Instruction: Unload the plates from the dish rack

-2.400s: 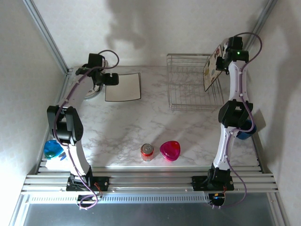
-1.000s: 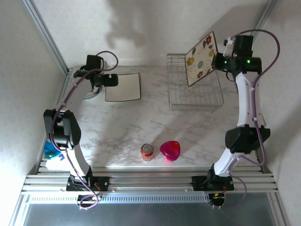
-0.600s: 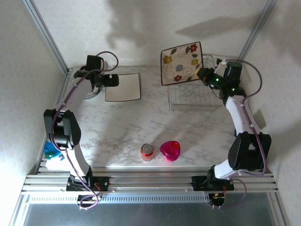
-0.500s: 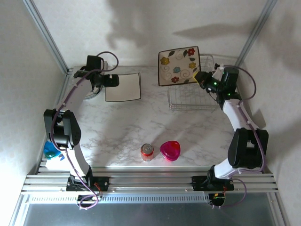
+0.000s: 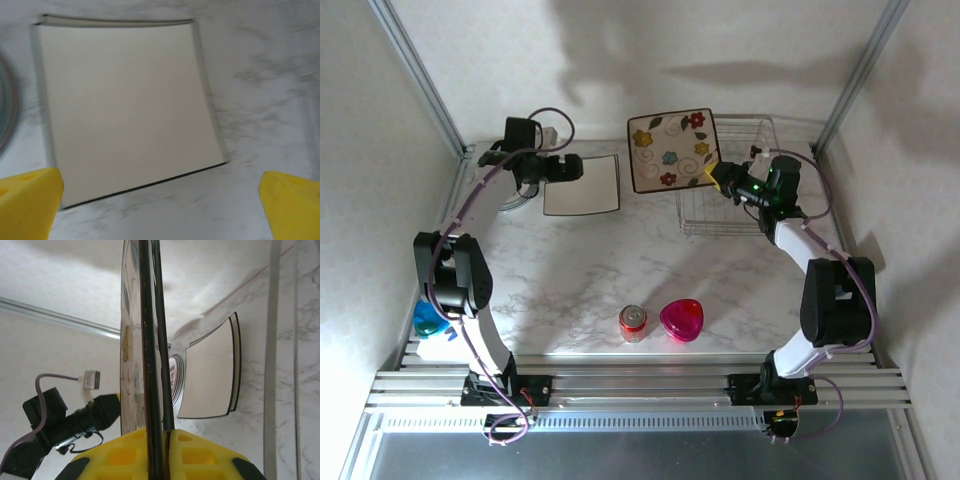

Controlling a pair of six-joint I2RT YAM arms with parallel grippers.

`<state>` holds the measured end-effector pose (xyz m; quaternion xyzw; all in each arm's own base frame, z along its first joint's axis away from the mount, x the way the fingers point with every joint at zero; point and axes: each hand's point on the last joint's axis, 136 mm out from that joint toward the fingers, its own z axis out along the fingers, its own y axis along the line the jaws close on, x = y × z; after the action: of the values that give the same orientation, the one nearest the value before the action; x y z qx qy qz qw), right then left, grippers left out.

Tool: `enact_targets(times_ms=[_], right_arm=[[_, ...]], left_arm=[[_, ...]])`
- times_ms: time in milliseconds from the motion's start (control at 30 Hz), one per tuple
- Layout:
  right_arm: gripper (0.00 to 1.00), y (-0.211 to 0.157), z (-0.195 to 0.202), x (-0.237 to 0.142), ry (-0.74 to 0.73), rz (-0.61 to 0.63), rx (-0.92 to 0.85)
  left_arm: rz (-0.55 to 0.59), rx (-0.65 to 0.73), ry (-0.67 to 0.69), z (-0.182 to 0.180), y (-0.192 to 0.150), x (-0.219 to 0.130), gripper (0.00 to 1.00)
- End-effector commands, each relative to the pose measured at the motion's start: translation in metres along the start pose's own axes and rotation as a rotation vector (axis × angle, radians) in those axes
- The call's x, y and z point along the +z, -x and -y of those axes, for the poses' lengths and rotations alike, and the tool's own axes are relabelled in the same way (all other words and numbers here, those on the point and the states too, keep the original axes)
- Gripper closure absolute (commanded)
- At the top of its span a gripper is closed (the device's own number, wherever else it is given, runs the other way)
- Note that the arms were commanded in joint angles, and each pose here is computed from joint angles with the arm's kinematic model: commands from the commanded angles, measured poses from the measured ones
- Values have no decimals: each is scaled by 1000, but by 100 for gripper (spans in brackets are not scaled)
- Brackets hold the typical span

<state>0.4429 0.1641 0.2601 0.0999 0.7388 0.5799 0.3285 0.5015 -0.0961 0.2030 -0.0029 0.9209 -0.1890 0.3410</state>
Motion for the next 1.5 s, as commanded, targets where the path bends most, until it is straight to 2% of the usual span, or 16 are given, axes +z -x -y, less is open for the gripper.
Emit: enact_targets(times_ms=[0, 67, 133, 267, 667, 767, 900, 1133, 1467], right_arm=[[100, 12, -61, -3, 188, 29, -200], [100, 9, -62, 1, 197, 16, -199], [100, 7, -64, 4, 204, 5, -201], [100, 4, -67, 10, 219, -6, -204], [100, -8, -80, 35, 269, -63, -207], [100, -9, -80, 38, 272, -68, -205], [100, -12, -80, 42, 278, -85, -196], [100, -18, -78, 50, 278, -125, -190], [100, -24, -78, 54, 272, -159, -192]], left_arm=[[50, -30, -391, 71, 8, -14, 1], [55, -47, -529, 90, 8, -16, 0], [56, -66, -612, 102, 9, -18, 0], [55, -96, -722, 119, 9, -17, 0], [18, -156, -765, 129, 1, 12, 2], [17, -156, -771, 131, 2, 12, 8], [13, -159, -775, 131, 2, 13, 26], [1, -170, -781, 131, 0, 16, 37], [-7, -174, -779, 130, 0, 18, 66]])
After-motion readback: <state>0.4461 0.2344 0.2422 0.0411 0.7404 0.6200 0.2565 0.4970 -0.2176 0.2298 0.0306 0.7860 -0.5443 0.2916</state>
